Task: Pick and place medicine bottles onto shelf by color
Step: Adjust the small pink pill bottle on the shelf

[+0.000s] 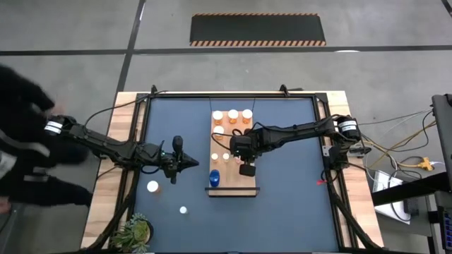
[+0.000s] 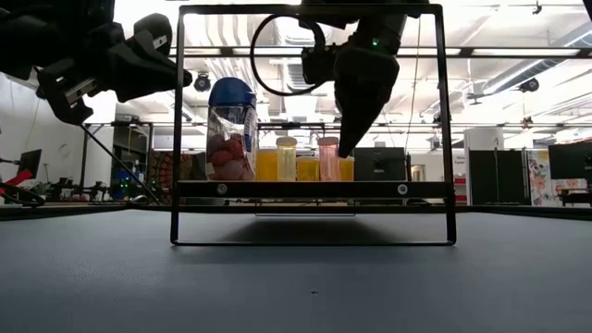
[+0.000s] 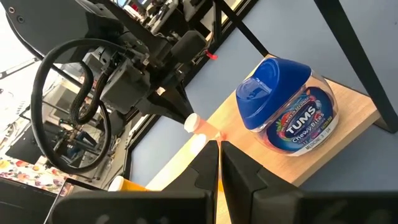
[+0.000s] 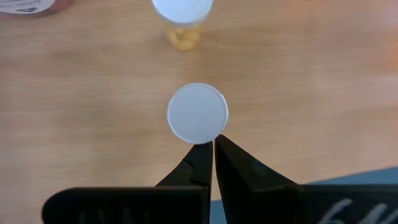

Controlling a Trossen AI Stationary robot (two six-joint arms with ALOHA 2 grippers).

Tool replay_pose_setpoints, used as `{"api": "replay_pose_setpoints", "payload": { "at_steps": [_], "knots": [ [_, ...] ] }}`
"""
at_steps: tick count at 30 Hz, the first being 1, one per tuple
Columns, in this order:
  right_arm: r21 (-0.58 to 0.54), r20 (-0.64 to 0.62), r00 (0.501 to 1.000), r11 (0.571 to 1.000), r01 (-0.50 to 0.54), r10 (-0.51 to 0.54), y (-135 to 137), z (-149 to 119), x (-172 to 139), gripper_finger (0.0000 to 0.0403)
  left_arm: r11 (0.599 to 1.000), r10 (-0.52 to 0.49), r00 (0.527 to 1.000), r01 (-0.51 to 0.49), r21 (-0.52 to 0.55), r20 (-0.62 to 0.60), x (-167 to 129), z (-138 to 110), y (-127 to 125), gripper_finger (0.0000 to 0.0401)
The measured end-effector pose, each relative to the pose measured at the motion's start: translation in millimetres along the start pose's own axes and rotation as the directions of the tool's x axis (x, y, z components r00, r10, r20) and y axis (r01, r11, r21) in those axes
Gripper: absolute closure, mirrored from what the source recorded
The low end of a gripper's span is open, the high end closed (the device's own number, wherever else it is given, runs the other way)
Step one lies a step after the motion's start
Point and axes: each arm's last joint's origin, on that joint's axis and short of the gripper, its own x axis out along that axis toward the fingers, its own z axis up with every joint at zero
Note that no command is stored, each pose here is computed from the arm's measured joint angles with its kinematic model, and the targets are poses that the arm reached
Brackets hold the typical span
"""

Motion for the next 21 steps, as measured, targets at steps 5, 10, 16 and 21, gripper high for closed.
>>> {"api": "replay_pose_setpoints", "payload": {
  "at_steps": [5,10,16,21],
  "knots": [
    [0.027,-0.010,1.000,0.999,-0.021,0.021,1,-1,1,0.0394,1.000,0.000,1.000,0.000,0.000,0.000,0,0,0,0.0401],
    [0.037,-0.045,0.999,0.999,-0.014,0.016,0,-11,11,0.0394,1.000,0.000,1.000,0.000,0.000,0.000,0,0,0,0.0401],
    [0.030,-0.024,0.999,0.999,-0.029,0.029,0,-16,23,0.0394,1.000,-0.001,1.000,0.001,0.000,-0.001,0,0,0,0.0401],
    [0.027,0.013,0.998,0.998,-0.065,0.065,2,-13,25,0.0394,1.000,0.000,1.000,0.000,0.000,0.000,0,0,0,0.0401]
  ]
}}
